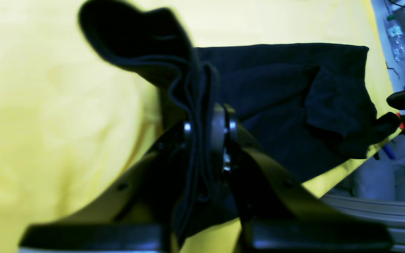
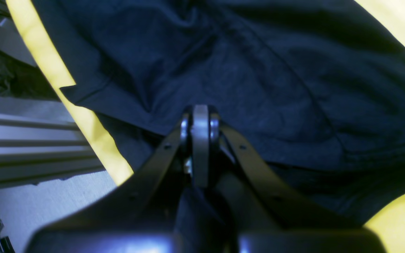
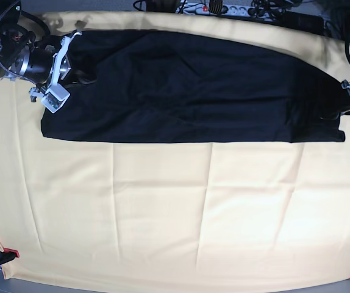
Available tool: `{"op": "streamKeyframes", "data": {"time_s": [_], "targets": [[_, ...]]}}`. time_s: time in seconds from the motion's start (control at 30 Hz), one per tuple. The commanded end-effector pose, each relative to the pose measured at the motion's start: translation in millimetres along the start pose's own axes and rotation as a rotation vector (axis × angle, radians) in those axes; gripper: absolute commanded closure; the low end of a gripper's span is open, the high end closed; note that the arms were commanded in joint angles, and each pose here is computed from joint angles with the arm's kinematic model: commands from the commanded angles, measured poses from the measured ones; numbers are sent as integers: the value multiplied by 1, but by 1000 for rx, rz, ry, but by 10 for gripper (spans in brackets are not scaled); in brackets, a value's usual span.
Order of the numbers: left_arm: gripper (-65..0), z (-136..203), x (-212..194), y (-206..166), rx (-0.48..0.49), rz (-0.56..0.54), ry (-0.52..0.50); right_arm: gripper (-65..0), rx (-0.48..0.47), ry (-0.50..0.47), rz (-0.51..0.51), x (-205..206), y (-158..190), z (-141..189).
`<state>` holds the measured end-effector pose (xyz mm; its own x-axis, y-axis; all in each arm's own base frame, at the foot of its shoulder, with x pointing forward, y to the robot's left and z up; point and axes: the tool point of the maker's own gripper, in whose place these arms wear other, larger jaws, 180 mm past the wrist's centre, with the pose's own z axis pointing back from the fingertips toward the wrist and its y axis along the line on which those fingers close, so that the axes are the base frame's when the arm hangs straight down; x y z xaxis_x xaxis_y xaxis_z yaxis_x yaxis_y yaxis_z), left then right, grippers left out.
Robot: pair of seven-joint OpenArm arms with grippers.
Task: Fold the T-shirt properly
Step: 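Fold the strip end with the left gripper toward the right gripper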
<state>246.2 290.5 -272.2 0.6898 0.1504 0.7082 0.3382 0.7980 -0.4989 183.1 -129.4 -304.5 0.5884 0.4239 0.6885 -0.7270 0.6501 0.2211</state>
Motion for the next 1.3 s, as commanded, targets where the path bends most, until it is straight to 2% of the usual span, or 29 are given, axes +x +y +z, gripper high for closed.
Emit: {"op": "streamKeyframes", "data": {"time_s": [0.0, 0.33, 0.57, 0.77, 1.1, 1.13, 1.27], "targets": [[0, 3, 17, -9, -21, -39, -44, 0, 2, -35, 25, 10, 1, 4], [0, -30, 11, -76, -176, -123, -117, 0, 4, -34, 23, 9, 2, 4], [0, -64, -13, -114, -327, -106, -110, 0, 4, -33, 23, 9, 2, 4], [0, -78, -4, -140, -419, -53, -264, 0, 4, -33, 23, 9, 2, 4], [0, -105, -8, -160, -444, 9, -324, 0, 5, -31, 22, 8, 2, 4], [-10, -106, -9, -163, -454, 14, -323, 0, 5, -30, 21, 8, 2, 4], [-355, -109, -9, -183, -550, 70, -313, 0, 5, -30, 22, 8, 2, 4]]}}
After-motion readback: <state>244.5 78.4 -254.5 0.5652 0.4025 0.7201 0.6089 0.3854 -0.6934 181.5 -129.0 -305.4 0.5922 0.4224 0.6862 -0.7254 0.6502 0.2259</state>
